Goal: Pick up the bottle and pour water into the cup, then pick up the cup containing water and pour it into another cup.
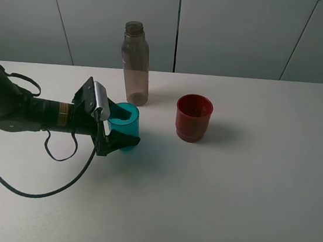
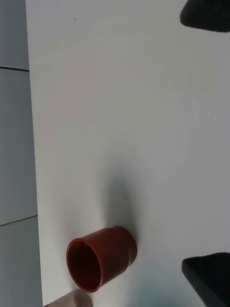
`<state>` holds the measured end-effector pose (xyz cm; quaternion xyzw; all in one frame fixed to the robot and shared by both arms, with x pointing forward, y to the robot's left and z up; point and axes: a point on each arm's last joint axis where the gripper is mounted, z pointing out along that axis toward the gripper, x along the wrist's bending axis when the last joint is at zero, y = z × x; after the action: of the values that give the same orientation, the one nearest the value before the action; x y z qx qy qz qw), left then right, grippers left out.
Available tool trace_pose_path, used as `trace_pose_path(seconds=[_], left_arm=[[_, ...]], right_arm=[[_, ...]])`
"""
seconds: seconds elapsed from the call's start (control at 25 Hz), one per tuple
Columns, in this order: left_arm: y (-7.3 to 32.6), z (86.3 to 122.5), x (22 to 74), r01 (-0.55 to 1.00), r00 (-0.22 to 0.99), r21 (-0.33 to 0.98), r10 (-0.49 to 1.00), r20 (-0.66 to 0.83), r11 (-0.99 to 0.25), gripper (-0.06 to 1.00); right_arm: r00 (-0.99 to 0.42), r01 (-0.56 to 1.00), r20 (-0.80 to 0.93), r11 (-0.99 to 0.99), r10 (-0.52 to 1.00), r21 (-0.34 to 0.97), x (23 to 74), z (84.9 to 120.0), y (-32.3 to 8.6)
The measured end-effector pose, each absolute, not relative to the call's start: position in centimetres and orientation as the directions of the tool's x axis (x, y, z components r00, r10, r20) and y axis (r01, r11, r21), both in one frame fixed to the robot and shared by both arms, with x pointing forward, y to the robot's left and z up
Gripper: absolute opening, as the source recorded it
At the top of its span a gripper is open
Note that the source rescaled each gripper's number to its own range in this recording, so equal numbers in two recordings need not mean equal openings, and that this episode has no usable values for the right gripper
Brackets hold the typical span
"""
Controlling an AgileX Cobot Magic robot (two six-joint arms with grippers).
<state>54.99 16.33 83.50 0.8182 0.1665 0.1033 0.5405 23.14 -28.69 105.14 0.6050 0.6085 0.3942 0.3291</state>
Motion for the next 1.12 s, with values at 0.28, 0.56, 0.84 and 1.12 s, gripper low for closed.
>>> trace_pose_path(seconds=[0.28,0.56,0.84,1.12], left_arm=[[16.3,84.2,55.0,0.17,0.923,0.915,0.384,-0.019,-0.366,0.94],[16.5,86.5,55.2,0.156,0.922,0.902,0.388,0.014,-0.403,0.94],[16.5,89.3,55.2,0.08,0.922,0.914,0.379,0.084,-0.397,0.94],[16.7,92.3,55.2,0.055,0.903,0.922,0.413,0.118,-0.384,0.94]], right_arm=[[-0.051,0.477,0.077,-0.043,0.996,0.878,23.1,105.1,-28.7],[-0.051,0.477,0.077,-0.043,0.996,0.878,23.1,105.1,-28.7],[-0.051,0.477,0.077,-0.043,0.996,0.878,23.1,105.1,-28.7],[-0.051,0.477,0.077,-0.043,0.996,0.878,23.1,105.1,-28.7]])
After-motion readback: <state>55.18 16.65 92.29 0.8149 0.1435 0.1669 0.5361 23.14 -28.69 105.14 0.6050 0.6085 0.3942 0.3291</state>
